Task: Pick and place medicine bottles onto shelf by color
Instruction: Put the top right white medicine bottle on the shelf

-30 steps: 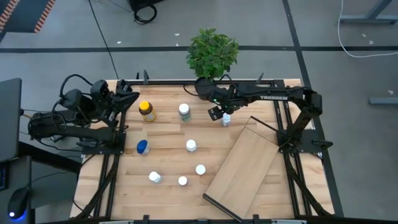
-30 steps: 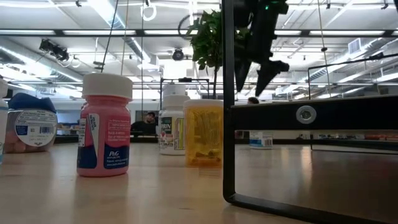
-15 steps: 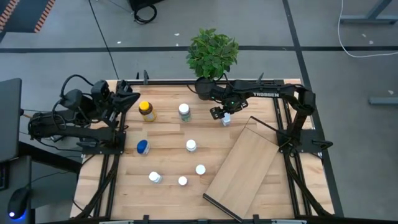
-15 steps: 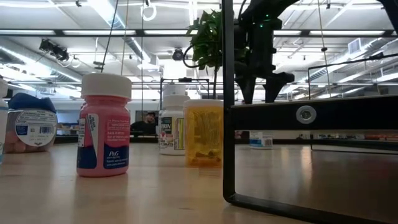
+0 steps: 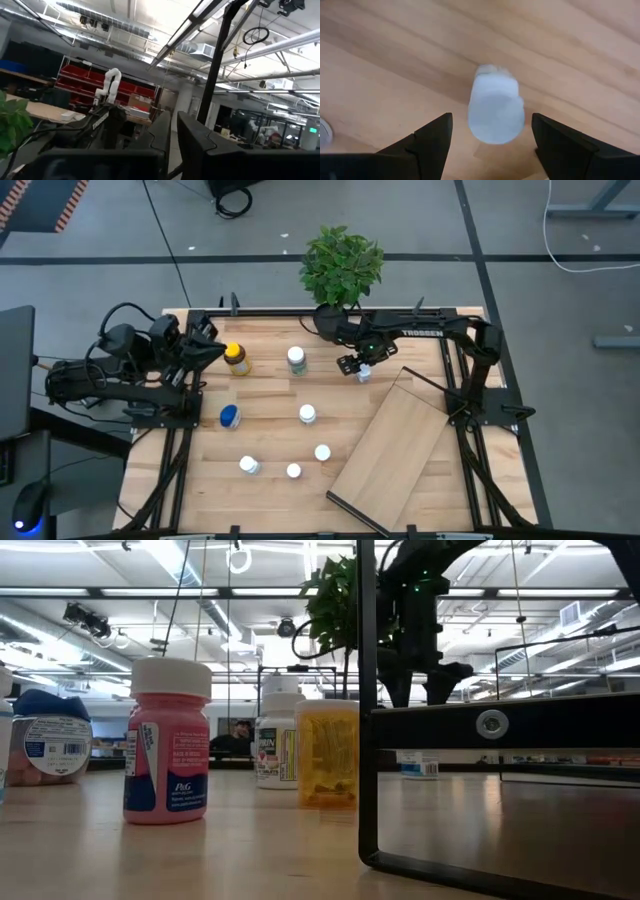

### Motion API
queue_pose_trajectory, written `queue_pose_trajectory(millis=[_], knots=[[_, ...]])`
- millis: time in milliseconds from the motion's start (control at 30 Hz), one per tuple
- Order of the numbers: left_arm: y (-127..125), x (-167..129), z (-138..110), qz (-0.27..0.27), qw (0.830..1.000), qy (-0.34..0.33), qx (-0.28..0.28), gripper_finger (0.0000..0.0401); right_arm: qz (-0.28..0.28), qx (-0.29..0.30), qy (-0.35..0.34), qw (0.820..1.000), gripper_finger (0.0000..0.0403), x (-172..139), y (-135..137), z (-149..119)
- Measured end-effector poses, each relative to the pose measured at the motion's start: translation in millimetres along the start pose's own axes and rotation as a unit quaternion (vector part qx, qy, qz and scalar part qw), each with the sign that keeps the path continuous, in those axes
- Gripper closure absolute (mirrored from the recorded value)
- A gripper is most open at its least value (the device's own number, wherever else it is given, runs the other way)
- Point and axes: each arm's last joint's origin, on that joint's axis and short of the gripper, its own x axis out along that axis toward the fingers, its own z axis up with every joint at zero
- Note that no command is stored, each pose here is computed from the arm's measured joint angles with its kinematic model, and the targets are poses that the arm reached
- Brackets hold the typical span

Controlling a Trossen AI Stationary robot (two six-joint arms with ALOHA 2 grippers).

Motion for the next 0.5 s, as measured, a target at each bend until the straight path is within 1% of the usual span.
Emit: queue_pose_trajectory(millis=[100,133,167,333,400,500], knots=[[-0.8,0.0,-0.3,-0.004,0.999,0.002,-0.040,0.0362,-0.005,-0.001,0.006,1.000,0.0122,3.9,0.5,0.3],[-1.1,0.1,-0.4,-0.006,0.999,0.002,-0.043,0.0360,-0.004,-0.001,0.005,1.000,0.0122,4.1,0.8,0.6],[-1.2,0.1,-0.6,-0.006,0.999,0.003,-0.039,0.0359,-0.004,-0.001,0.005,1.000,0.0122,4.3,0.7,0.8],[0.5,-0.1,-6.6,-0.002,0.999,0.035,0.037,0.0350,-0.004,-0.001,0.005,1.000,0.0122,4.2,0.8,0.6],[1.3,-0.2,-8.8,0.001,0.998,0.046,0.047,0.0346,-0.005,-0.001,0.004,1.000,0.0122,4.3,0.7,0.8],[1.7,-0.3,-10.0,0.003,0.998,0.052,0.042,0.0342,-0.005,-0.001,0.003,1.000,0.0122,4.3,0.8,0.8]])
